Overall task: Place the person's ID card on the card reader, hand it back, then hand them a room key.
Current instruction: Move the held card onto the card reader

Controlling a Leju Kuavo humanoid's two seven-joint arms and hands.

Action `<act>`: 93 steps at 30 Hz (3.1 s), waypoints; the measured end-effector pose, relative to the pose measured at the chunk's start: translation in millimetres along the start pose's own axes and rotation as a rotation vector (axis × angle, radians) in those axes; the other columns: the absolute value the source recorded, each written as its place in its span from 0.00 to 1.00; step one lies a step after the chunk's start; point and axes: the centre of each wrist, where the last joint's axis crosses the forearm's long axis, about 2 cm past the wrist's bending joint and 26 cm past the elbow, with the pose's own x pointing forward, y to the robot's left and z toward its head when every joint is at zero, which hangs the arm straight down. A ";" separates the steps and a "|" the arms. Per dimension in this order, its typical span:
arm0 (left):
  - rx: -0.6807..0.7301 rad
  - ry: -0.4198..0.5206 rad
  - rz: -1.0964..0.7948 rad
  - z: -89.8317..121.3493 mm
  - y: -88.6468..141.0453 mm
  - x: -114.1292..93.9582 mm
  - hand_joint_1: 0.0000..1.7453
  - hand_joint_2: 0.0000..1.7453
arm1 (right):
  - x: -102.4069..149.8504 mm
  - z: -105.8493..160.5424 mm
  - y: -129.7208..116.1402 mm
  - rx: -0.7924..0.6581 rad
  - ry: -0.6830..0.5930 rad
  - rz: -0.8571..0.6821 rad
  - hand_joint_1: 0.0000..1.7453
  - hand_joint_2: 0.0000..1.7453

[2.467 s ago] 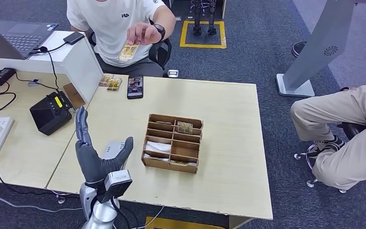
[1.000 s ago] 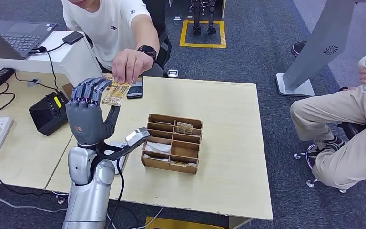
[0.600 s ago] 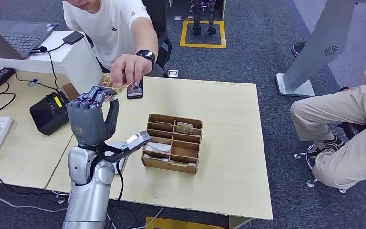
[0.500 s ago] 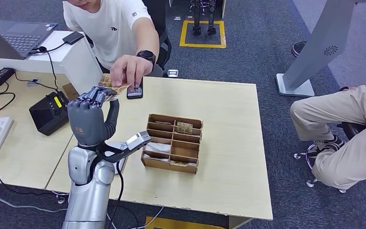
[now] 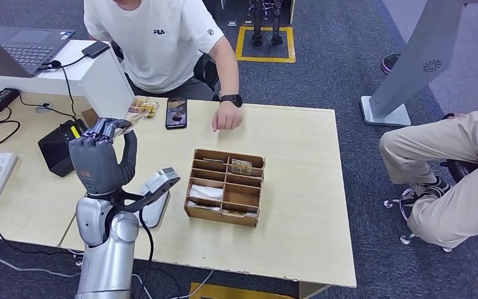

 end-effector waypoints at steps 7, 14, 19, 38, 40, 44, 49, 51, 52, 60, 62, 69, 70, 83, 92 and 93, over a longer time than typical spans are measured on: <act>-0.021 0.061 -0.057 17.2 8.2 -20.8 1.00 1.00 | -0.3 -0.7 -1.0 -0.010 0.018 -0.011 0.00 1.00; -0.090 0.166 -0.122 47.5 18.6 -33.2 1.00 1.00 | -2.0 -1.9 -3.3 -0.032 0.051 -0.032 0.00 1.00; -0.129 0.156 -0.139 62.9 24.0 -35.8 1.00 1.00 | -3.2 -2.3 -4.4 -0.041 0.059 -0.039 0.00 1.00; -0.395 0.180 -0.258 130.6 36.9 -23.3 1.00 1.00 | -6.1 -0.6 -4.8 -0.051 0.078 -0.057 0.00 1.00; -0.411 0.194 -0.258 134.6 35.8 -20.2 1.00 1.00 | -6.0 -0.6 -4.9 -0.051 0.075 -0.055 0.00 1.00; -0.439 0.213 -0.250 140.8 32.8 -13.2 1.00 1.00 | -5.8 -0.9 -5.2 -0.049 0.066 -0.049 0.00 1.00; -0.471 0.248 -0.237 148.5 29.1 -3.2 1.00 1.00 | -6.6 -1.0 -5.8 -0.048 0.061 -0.044 0.00 1.00; -0.479 0.252 -0.230 150.6 28.0 -0.1 1.00 1.00 | -6.7 -1.1 -5.9 -0.049 0.060 -0.042 0.00 1.00; -0.483 0.253 -0.227 151.3 27.5 1.2 1.00 1.00 | -6.7 -1.2 -6.0 -0.049 0.059 -0.042 0.00 1.00; -0.507 0.252 -0.204 154.6 22.1 8.0 1.00 1.00 | -6.4 -1.3 -6.2 -0.045 0.047 -0.033 0.00 1.00; -0.513 0.255 -0.199 154.6 19.0 9.4 1.00 1.00 | -5.7 -1.5 -6.0 -0.042 0.039 -0.029 0.00 1.00; -0.534 0.291 -0.179 148.5 -0.9 17.3 1.00 1.00 | -3.5 -2.0 -5.4 -0.029 0.007 -0.007 0.00 1.00; -0.540 0.287 -0.175 147.4 -4.4 18.6 1.00 1.00 | -3.2 -2.1 -5.2 -0.027 0.002 -0.004 0.00 1.00; -0.644 0.238 -0.169 151.5 -34.4 20.7 1.00 1.00 | -2.0 -1.1 -2.8 0.006 -0.046 0.035 0.00 1.00; -0.721 0.238 -0.199 164.9 -42.1 16.7 1.00 1.00 | -3.1 0.1 -1.5 0.015 -0.050 0.038 0.00 1.00; -0.727 0.234 -0.199 166.2 -42.6 16.4 1.00 1.00 | -3.1 0.2 -1.4 0.015 -0.049 0.036 0.00 1.00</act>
